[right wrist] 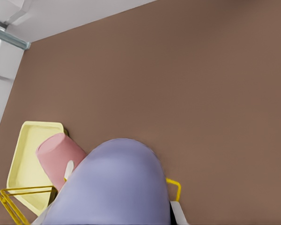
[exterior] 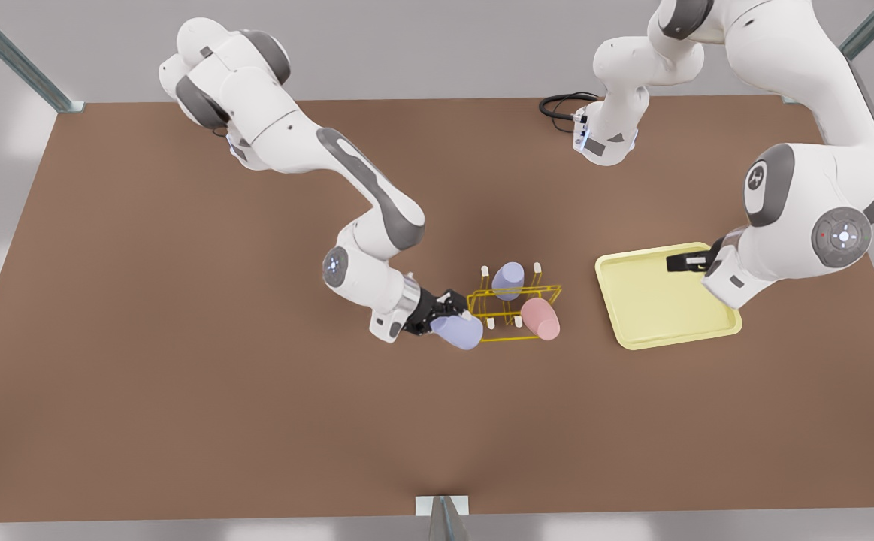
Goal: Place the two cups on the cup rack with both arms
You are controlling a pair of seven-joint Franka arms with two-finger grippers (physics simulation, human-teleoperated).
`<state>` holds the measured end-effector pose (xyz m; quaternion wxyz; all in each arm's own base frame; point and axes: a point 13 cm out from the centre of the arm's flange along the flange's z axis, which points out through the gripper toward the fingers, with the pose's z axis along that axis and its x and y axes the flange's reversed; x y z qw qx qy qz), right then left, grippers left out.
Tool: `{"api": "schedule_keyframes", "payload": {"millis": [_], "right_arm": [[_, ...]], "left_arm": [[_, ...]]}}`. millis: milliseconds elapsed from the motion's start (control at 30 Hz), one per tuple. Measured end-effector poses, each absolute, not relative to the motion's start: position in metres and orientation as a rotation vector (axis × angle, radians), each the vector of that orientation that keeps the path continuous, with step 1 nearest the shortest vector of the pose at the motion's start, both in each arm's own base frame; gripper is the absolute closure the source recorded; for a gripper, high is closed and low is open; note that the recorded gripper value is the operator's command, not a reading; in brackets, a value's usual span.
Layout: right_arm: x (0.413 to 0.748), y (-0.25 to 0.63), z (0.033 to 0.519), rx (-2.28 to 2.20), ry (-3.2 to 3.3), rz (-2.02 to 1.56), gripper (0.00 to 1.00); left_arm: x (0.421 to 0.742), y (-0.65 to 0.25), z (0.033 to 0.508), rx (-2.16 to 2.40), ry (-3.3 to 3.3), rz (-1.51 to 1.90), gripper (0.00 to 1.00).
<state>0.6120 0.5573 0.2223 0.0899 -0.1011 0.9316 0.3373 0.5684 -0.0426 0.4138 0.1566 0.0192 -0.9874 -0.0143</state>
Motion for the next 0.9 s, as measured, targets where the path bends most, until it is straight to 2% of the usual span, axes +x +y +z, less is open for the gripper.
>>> {"api": "schedule_keyframes", "payload": {"millis": [467,500,533,567,767,900], "right_arm": [[0.578,0.613,0.198,-0.332,2.759,1.018,0.15],[0.577,0.616,0.196,-0.331,2.759,1.018,0.05],[0.575,0.619,0.195,-0.332,2.757,1.019,0.00],[0.575,0.621,0.195,-0.330,2.754,1.021,0.00],[0.581,0.623,0.202,-0.306,2.737,1.029,0.00],[0.621,0.597,0.233,-0.245,2.695,1.037,0.00]], "left_arm": [[0.561,-0.029,0.409,-0.028,-2.779,-0.008,0.00],[0.561,-0.030,0.409,-0.036,-2.779,-0.008,0.00],[0.561,-0.030,0.409,-0.041,-2.778,-0.007,0.00],[0.560,-0.030,0.409,-0.046,-2.777,-0.007,0.00],[0.558,-0.032,0.410,-0.074,-2.770,-0.004,0.00],[0.557,-0.032,0.410,-0.087,-2.767,-0.002,0.00]]}}
